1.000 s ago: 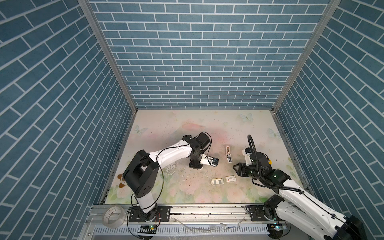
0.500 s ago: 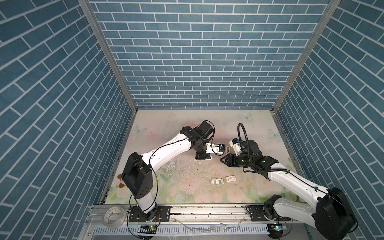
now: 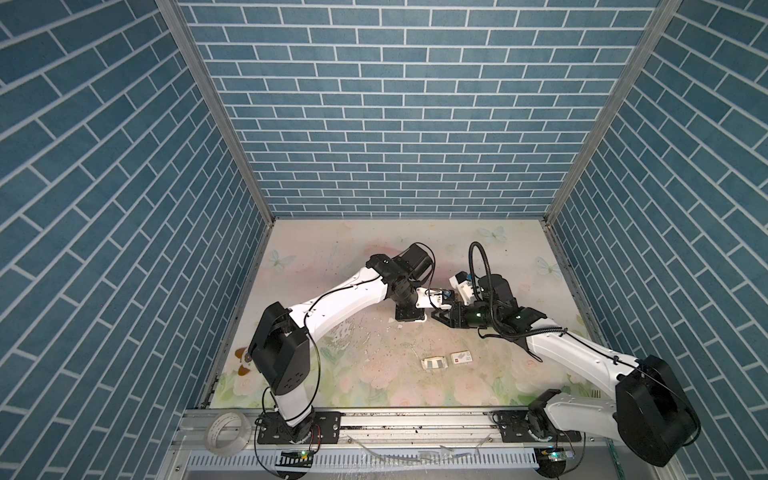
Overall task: Load the staples into the stapler
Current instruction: 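Lift the stapler toward the right gripper while the right gripper reaches its top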
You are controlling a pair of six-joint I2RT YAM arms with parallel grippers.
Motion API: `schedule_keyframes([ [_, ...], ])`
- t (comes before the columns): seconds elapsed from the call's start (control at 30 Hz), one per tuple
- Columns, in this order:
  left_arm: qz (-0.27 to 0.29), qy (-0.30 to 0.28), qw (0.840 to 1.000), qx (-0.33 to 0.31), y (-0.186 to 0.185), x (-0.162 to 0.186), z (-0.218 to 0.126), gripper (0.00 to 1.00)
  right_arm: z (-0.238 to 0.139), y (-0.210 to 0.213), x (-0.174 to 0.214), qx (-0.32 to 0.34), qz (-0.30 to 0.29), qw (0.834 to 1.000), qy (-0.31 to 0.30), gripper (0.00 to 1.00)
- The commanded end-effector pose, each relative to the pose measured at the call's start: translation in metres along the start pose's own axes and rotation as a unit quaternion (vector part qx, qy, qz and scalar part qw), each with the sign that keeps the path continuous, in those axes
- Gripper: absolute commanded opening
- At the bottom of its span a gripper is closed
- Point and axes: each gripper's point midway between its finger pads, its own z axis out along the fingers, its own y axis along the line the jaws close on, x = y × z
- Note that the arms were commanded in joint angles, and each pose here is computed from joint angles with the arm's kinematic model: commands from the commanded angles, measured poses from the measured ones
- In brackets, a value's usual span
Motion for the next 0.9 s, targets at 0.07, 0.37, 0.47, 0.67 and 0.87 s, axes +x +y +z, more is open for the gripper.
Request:
schedule_keyframes([
  [0.07, -0.001, -0.019, 1.000, -0.002, 0.002, -0.015, -0.006, 0.03, 0.007, 0.011, -0.007, -0.019, 0.003, 1.000, 0.005, 0.43],
  [0.37, -0.004, -0.026, 1.000, 0.002, -0.001, -0.018, -0.006, 0.03, 0.010, 0.006, -0.006, -0.009, 0.003, 1.000, 0.007, 0.42],
  [0.47, -0.003, -0.028, 1.000, 0.000, -0.001, -0.018, -0.008, 0.03, 0.010, 0.005, -0.005, -0.008, 0.004, 1.000, 0.007, 0.42],
  [0.67, -0.003, -0.032, 0.999, -0.001, -0.001, -0.020, -0.009, 0.03, 0.010, 0.005, -0.005, -0.007, 0.004, 1.000, 0.007, 0.42],
  [0.87, -0.008, -0.043, 0.999, -0.004, -0.001, -0.025, -0.015, 0.03, 0.013, 0.002, -0.003, -0.005, 0.007, 1.000, 0.012, 0.41],
])
